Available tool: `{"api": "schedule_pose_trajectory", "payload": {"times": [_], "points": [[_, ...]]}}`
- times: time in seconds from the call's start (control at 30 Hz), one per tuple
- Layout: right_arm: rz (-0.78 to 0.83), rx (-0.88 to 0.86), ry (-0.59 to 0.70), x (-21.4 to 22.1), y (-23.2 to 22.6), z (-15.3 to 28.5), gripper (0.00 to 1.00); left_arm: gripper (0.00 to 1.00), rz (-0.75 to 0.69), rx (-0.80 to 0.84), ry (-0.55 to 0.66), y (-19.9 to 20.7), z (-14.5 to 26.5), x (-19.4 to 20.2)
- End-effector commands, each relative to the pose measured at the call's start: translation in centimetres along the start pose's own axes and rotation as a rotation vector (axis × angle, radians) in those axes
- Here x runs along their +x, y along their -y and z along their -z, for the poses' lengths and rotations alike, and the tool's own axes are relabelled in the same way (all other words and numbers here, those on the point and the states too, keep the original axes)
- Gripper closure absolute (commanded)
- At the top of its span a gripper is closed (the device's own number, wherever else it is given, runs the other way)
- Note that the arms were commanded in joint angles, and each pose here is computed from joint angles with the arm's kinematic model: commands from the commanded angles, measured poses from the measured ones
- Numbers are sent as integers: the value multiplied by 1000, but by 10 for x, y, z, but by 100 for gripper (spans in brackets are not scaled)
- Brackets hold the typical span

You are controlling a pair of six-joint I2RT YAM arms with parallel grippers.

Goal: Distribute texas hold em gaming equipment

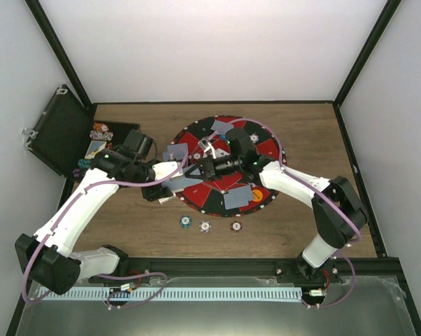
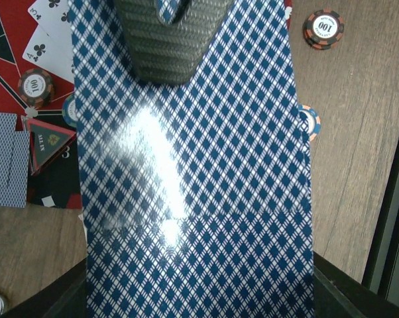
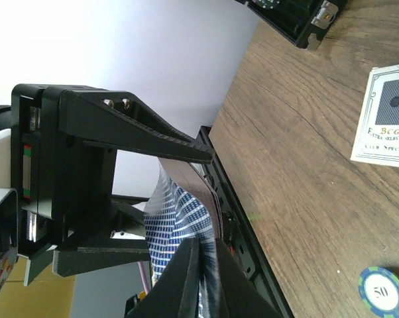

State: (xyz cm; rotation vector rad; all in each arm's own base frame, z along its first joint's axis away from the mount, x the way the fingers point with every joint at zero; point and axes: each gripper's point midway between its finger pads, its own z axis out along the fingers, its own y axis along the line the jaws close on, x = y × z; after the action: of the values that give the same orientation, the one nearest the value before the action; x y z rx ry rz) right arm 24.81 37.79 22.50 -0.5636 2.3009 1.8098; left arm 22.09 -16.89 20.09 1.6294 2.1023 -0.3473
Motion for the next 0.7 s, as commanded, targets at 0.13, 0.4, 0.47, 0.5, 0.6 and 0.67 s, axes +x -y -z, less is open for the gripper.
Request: {"api": "schedule_pose_trajectory", "payload": {"times": [0.13, 0.4, 0.47, 0.5, 0.6, 0.67], "points": [[-8, 116, 59, -7, 13, 26, 99, 89, -27, -25, 32, -2, 2, -5], [-3, 201, 118, -14, 29, 65, 99, 89, -21, -33, 20, -4, 0, -2], [16, 262, 137, -21, 37, 75, 99, 89, -17, -32, 19, -5, -1, -2], [25, 351, 159, -28, 50, 82, 99, 89, -15, -31, 18, -5, -1, -2], [58, 638, 195, -47, 88, 105, 99, 89, -11, -30, 19, -5, -2, -2], [95, 821, 227, -59, 111, 125, 99, 89, -11, -29, 22, -4, -1, -3]]}}
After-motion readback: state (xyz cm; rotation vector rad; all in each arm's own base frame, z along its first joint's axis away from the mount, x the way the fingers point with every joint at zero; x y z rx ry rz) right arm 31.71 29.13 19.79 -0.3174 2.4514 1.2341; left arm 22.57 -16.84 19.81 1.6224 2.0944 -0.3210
